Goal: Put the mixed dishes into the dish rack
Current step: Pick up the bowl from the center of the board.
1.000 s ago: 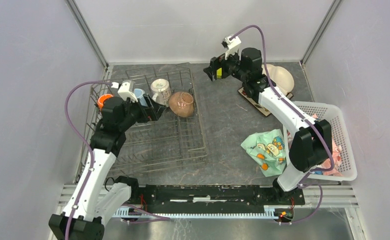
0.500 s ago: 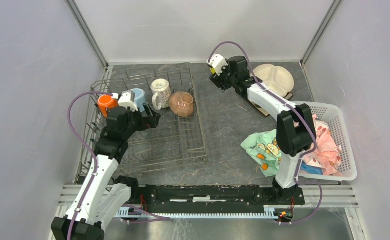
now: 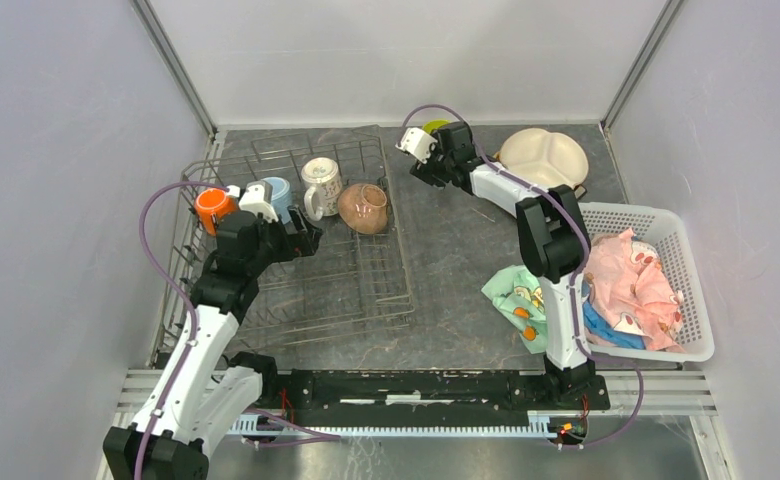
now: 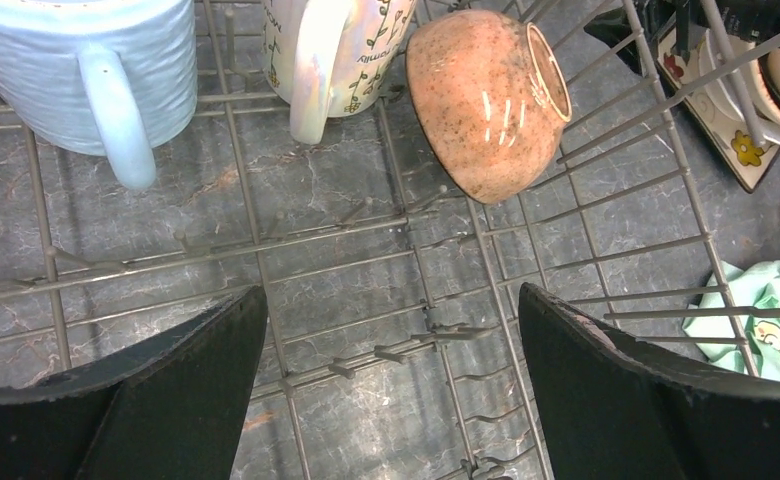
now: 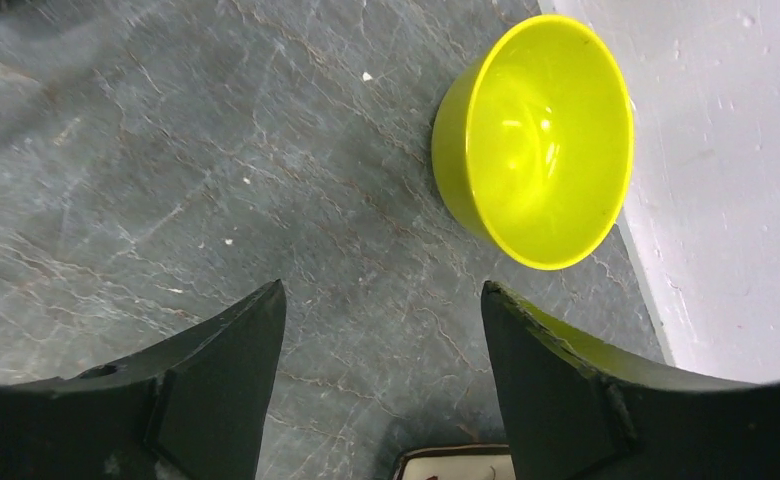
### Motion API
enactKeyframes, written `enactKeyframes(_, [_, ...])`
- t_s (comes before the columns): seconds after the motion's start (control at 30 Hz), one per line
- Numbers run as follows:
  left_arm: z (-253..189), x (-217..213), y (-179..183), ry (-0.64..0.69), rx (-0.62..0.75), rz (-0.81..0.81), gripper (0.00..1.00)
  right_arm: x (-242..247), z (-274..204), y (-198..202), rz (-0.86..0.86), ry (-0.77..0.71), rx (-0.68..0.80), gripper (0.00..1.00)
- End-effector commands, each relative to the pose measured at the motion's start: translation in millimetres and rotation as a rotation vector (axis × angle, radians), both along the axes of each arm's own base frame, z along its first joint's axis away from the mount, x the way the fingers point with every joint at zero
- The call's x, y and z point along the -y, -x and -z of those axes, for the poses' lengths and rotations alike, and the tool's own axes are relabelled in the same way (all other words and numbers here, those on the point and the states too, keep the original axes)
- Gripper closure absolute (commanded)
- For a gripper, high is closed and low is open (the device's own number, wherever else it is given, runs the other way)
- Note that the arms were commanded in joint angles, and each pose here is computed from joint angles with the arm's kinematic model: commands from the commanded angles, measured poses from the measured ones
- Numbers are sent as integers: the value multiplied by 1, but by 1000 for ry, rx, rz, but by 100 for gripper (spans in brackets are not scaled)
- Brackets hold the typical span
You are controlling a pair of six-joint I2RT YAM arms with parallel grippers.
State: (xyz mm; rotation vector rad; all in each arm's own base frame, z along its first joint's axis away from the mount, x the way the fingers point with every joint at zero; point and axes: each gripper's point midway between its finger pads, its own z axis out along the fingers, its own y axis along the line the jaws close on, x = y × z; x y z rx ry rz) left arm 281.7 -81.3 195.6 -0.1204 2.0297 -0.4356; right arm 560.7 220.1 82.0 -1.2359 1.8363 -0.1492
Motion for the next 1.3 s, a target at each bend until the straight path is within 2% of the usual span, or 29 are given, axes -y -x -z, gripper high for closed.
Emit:
enactKeyframes(0.0, [-11, 3, -8, -35, 47, 36, 0, -1, -25, -27, -15, 39, 126, 21])
enactKeyframes(0.4, [-9, 15, -9, -29, 37, 114, 0, -4, -9, -70, 19, 91, 179, 20])
enactKeyframes(0.7, [-4, 11, -11, -46, 20, 94, 0, -8, 13, -74, 5, 98, 146, 30])
enactKeyframes(0.87, [-3, 2, -12, -72, 10, 49, 0, -11, 21, -68, 5, 65, 123, 43])
enactKeyframes(1.0, [-3, 2, -11, -66, 14, 53, 0, -10, 8, -64, 18, 46, 126, 59])
enactKeyframes(1.13, [-7, 1, -8, -74, 25, 54, 0, -15, -17, -49, 6, -49, 154, 72])
enactKeyframes(1.27, [-11, 3, -7, -66, 42, 62, 0, -27, -50, -28, -33, -187, 166, 89])
